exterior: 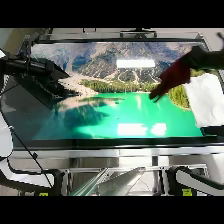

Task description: Fold the shirts.

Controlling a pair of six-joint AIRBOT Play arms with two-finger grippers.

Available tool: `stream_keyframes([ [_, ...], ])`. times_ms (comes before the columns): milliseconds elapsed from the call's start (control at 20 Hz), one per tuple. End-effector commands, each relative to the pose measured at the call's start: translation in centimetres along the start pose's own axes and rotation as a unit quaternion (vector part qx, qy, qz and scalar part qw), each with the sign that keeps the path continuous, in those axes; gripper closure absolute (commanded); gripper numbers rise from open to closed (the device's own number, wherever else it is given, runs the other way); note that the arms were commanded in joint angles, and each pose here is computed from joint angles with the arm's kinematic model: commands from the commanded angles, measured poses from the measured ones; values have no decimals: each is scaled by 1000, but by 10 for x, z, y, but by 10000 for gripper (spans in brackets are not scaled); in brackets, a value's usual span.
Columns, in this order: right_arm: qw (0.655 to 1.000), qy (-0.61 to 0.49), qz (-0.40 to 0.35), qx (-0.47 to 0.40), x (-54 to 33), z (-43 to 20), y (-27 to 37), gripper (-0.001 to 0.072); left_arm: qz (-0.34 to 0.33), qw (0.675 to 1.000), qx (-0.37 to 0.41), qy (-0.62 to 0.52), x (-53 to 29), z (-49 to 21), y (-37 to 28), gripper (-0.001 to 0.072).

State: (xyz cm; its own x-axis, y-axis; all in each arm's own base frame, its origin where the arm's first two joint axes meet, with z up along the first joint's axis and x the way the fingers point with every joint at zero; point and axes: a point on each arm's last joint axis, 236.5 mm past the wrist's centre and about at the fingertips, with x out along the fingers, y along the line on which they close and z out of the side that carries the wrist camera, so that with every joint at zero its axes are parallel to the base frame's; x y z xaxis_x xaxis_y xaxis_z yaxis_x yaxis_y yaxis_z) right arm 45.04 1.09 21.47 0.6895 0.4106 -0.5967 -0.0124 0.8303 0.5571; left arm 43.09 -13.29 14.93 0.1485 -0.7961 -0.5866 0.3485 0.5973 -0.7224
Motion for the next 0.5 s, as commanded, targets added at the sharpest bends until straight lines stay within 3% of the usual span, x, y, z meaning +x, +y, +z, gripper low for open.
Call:
stream_keyframes([
  [0, 997, -67, -45, 7, -60, 21, -46, 692, -6, 1000, -26, 13, 10, -11, 10, 704],
  [300, 961, -275, -33, 1, -68, 137, -108, 691, -13, 1000, -26, -10, 11, 0, 7, 705],
  [450, 952, -305, 2, -23, -74, 185, -106, 690, -12, 1000, -26, -12, 11, 1, 8, 705],
])
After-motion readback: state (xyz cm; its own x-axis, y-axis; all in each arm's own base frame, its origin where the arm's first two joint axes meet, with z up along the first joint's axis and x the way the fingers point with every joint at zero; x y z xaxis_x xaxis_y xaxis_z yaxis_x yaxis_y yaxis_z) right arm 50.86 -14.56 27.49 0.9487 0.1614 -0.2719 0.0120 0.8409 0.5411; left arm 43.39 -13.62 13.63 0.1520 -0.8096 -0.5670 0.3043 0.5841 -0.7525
